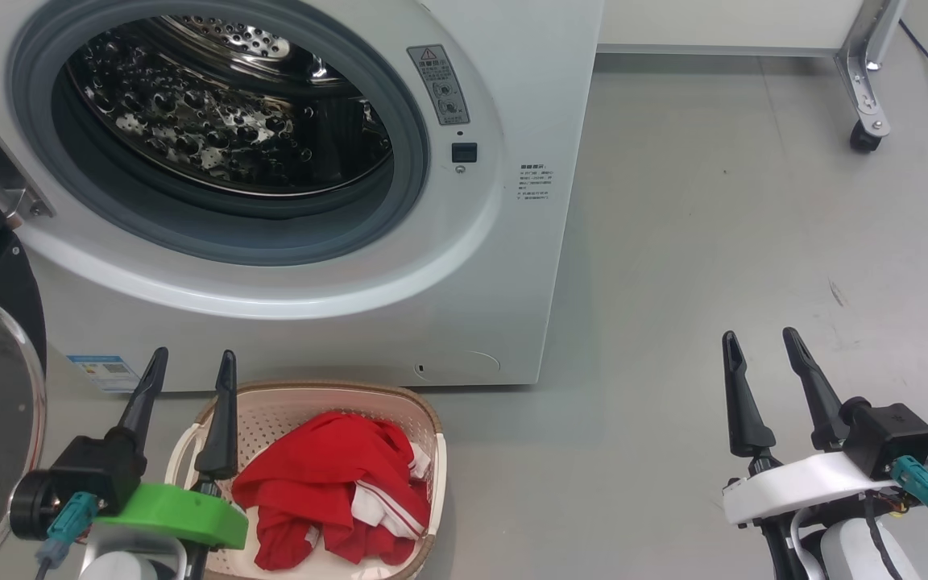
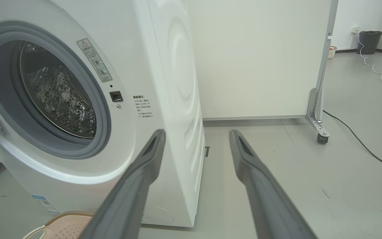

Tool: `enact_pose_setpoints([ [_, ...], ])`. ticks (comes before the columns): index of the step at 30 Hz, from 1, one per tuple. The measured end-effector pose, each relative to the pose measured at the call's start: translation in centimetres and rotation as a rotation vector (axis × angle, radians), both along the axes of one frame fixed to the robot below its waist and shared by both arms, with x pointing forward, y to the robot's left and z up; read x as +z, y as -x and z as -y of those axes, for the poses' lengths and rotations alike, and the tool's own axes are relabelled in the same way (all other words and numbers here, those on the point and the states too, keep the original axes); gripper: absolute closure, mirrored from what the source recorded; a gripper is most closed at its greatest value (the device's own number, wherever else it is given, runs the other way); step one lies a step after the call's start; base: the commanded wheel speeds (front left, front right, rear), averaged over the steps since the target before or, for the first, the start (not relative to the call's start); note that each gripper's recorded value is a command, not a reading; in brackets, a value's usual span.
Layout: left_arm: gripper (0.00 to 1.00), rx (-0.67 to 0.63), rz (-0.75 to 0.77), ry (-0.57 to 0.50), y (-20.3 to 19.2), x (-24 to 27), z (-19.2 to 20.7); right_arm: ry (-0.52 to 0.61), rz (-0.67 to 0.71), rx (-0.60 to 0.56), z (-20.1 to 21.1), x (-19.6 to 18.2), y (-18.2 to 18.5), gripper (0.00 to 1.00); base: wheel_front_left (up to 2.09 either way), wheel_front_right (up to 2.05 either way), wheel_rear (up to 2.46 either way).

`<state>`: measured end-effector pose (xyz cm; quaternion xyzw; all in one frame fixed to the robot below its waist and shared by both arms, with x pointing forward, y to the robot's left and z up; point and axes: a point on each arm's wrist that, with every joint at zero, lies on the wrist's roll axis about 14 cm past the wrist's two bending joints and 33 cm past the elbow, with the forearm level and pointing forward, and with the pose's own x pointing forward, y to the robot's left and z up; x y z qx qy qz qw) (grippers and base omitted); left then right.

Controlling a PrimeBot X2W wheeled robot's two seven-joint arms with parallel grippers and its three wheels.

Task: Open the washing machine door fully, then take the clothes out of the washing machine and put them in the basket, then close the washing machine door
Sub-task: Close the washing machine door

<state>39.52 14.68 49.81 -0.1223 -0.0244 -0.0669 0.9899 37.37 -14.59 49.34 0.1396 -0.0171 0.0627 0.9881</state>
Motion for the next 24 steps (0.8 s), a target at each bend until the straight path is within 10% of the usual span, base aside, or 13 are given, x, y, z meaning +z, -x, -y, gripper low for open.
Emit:
enact_pose_setpoints([
  [24, 0.0, 0.0, -0.004, -0.012, -0.08, -0.21, 0.0, 0.0, -0.01, -0.001, 0.01, -0.33, -0.1, 0.0, -0.98, 0.98, 0.0],
])
